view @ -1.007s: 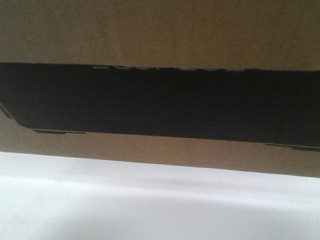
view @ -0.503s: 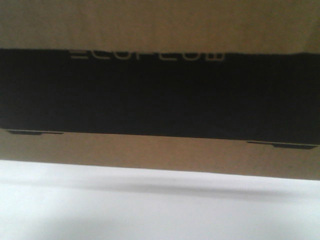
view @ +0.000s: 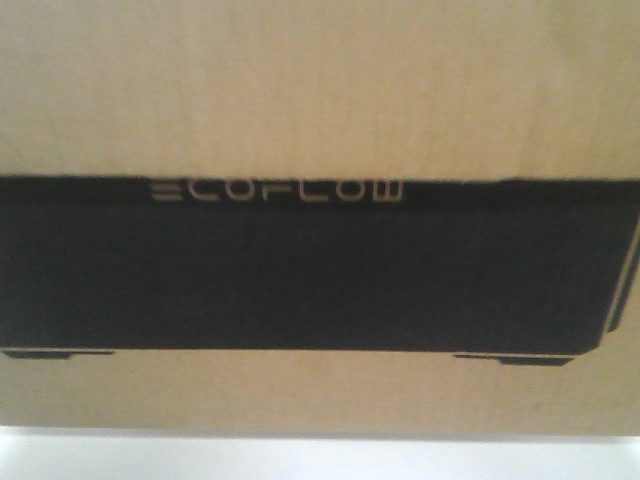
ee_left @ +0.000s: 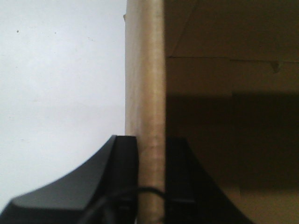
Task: Grab box from left shelf to table start
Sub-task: 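Lower the box with both grippers onto the white table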
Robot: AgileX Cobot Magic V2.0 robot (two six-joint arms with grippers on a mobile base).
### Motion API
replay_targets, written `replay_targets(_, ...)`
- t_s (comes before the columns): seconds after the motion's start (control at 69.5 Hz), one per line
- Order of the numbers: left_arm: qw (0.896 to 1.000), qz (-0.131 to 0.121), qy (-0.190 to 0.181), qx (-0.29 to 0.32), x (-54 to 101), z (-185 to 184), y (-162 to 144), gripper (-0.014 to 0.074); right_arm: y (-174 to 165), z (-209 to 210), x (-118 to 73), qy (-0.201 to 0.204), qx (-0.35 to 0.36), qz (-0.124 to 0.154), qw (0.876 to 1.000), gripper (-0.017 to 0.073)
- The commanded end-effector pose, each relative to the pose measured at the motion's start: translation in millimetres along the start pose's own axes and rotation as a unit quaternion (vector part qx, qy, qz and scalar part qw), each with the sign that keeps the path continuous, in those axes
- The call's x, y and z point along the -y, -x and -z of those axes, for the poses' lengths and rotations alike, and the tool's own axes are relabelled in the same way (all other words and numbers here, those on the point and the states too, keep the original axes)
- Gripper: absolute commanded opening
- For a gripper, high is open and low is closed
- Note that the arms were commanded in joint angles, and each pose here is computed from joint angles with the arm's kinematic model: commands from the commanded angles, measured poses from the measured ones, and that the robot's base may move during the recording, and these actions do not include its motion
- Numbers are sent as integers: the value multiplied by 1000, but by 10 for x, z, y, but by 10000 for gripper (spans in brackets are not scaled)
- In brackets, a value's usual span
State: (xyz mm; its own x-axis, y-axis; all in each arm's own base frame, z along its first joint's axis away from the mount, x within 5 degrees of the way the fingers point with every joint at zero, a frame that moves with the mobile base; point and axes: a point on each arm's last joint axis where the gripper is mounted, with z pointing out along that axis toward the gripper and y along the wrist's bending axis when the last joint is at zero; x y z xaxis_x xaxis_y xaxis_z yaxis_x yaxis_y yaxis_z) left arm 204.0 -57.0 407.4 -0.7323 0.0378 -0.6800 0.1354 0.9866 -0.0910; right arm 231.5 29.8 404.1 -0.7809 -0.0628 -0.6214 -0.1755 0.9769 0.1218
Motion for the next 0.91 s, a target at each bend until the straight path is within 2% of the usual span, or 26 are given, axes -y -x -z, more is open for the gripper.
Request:
replay_targets(0.0,994,34,-55,83,117,16,244,-96,214,28,-82,39,76,-1,996,57)
replay_targets(0.288,997,35,-46,46,165,-620,377,-96,355,-455,11,32,51,-13,998,57)
replay_targets(0.518,998,36,-43,38,180,-855,406,-96,393,-709,57,29,34,-8,999,57)
replay_targets(0.719,998,35,-40,23,181,-945,393,-90,380,-737,59,30,23,-9,999,60)
replay_targets(0.806,998,33,-40,22,181,-946,390,-24,372,-737,58,31,19,-8,999,111)
replay_targets(0.892,998,32,-40,22,181,-946,390,131,366,-737,57,32,16,-8,999,225)
